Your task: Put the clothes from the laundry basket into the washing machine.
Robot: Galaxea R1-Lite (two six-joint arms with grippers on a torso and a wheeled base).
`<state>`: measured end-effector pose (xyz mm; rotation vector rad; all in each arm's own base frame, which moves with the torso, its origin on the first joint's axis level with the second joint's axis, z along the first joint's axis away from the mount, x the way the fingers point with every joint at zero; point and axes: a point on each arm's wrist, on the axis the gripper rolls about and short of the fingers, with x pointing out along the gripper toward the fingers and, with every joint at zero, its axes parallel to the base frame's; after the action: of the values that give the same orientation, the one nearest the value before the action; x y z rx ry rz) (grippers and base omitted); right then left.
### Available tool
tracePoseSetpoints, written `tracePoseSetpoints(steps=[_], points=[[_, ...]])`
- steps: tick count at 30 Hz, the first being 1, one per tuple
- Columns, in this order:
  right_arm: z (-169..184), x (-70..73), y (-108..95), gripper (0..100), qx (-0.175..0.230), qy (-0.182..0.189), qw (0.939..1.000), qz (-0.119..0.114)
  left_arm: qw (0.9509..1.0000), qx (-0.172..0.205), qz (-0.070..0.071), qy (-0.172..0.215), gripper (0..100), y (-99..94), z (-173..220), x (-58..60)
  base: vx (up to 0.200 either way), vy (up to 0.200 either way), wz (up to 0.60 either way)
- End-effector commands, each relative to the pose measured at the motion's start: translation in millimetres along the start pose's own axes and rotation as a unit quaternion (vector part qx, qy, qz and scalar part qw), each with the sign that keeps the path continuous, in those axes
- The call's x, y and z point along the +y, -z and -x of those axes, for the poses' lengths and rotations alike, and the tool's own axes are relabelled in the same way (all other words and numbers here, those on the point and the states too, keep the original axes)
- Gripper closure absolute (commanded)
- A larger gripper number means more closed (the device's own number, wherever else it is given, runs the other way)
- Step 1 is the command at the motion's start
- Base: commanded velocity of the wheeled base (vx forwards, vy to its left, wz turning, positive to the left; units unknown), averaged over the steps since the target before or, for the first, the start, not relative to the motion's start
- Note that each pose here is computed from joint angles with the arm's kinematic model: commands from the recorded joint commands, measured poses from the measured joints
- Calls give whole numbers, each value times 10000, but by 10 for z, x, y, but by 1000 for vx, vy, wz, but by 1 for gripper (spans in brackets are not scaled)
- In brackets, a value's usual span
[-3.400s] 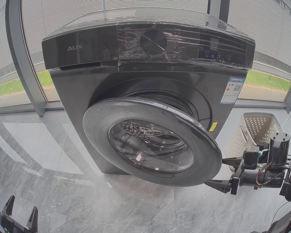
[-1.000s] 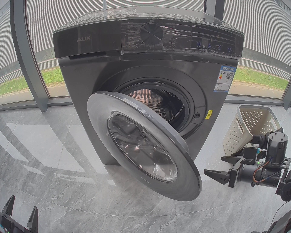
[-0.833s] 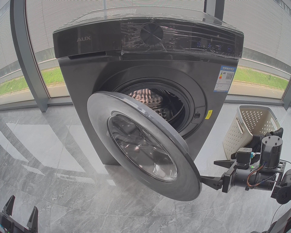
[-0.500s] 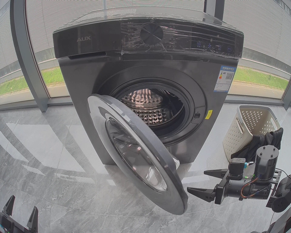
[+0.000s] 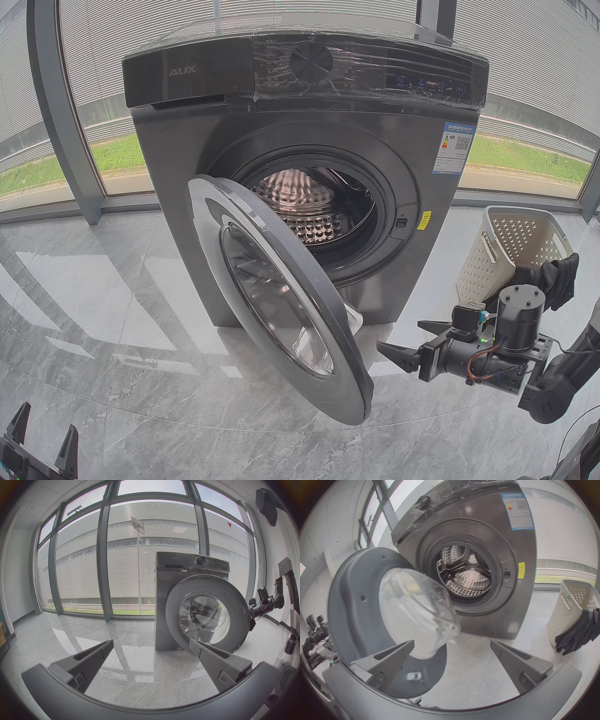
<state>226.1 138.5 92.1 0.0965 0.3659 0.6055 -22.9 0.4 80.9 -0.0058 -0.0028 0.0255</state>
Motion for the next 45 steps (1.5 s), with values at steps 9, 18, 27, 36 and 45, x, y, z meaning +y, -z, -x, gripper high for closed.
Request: tracePoseSetpoints(steps=[9,18,27,36,45], points=[[-749,-381,1,0,-155,1051,9943,-115,10000,6,2,-3,0,48,-1,0,0,0,0],[-937,-365,3,0,-207,977,9950,-43,10000,6,2,-3,0,48,-1,0,0,0,0],[-874,-115,149,0,63,606,9981,86,10000,6,2,-3,0,48,-1,0,0,0,0],[-932,-65,92,0,-76,508,9986,95,10000,-2,2,-3,0,46,-1,0,0,0,0],[-1044,217,240,0,142,1,9997,205,10000,6,2,-3,0,48,-1,0,0,0,0]])
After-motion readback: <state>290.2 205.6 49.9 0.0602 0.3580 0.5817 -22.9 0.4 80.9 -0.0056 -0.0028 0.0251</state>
